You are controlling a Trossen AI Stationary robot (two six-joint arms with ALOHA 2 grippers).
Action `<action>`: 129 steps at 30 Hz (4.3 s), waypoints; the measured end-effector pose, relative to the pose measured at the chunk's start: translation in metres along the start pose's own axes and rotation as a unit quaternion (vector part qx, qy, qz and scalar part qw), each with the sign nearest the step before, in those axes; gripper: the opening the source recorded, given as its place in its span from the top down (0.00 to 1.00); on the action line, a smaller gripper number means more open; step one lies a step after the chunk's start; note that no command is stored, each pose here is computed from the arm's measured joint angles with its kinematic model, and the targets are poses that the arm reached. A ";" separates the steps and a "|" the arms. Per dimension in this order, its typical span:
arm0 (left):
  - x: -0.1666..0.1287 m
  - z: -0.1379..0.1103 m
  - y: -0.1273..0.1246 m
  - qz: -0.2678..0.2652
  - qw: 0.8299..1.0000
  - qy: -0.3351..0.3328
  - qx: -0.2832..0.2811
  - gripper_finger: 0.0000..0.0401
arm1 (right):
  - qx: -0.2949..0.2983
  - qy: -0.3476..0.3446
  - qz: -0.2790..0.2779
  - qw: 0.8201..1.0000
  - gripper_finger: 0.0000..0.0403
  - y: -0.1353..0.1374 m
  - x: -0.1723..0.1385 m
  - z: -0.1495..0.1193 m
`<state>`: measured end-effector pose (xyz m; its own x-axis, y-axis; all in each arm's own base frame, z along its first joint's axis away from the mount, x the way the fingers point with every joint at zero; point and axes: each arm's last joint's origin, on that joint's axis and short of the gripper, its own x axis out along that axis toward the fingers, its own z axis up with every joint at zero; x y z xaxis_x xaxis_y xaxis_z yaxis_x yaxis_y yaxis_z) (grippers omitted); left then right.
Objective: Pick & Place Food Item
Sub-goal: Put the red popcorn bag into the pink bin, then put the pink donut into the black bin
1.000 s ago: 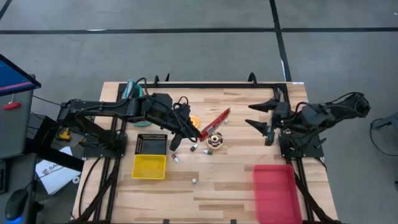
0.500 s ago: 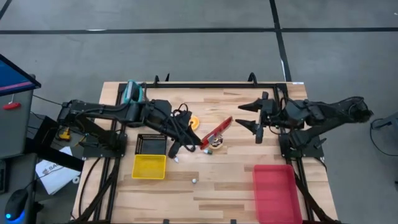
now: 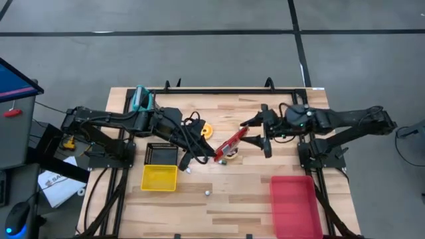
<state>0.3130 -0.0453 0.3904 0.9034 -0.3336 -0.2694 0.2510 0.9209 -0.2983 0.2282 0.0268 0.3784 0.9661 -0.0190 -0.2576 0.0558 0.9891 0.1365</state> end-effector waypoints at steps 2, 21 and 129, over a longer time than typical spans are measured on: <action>0.000 0.000 0.000 0.000 1.000 0.001 0.000 1.00 | -0.001 -0.013 0.008 1.000 0.39 0.001 -0.001 0.003; -0.008 -0.007 0.001 0.015 0.999 0.049 0.010 0.91 | 0.011 -0.004 0.097 0.995 0.98 0.013 -0.006 0.003; 0.056 -0.105 0.145 0.186 0.890 0.393 0.135 0.43 | 0.345 0.213 -0.238 0.883 0.55 0.169 -0.084 -0.062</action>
<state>0.3637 0.0477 0.2356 0.4455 0.0642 -0.8930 0.1549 0.9768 0.1475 0.1408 0.2050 0.3642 0.6177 -0.2071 -0.7587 0.7120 0.5569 0.4276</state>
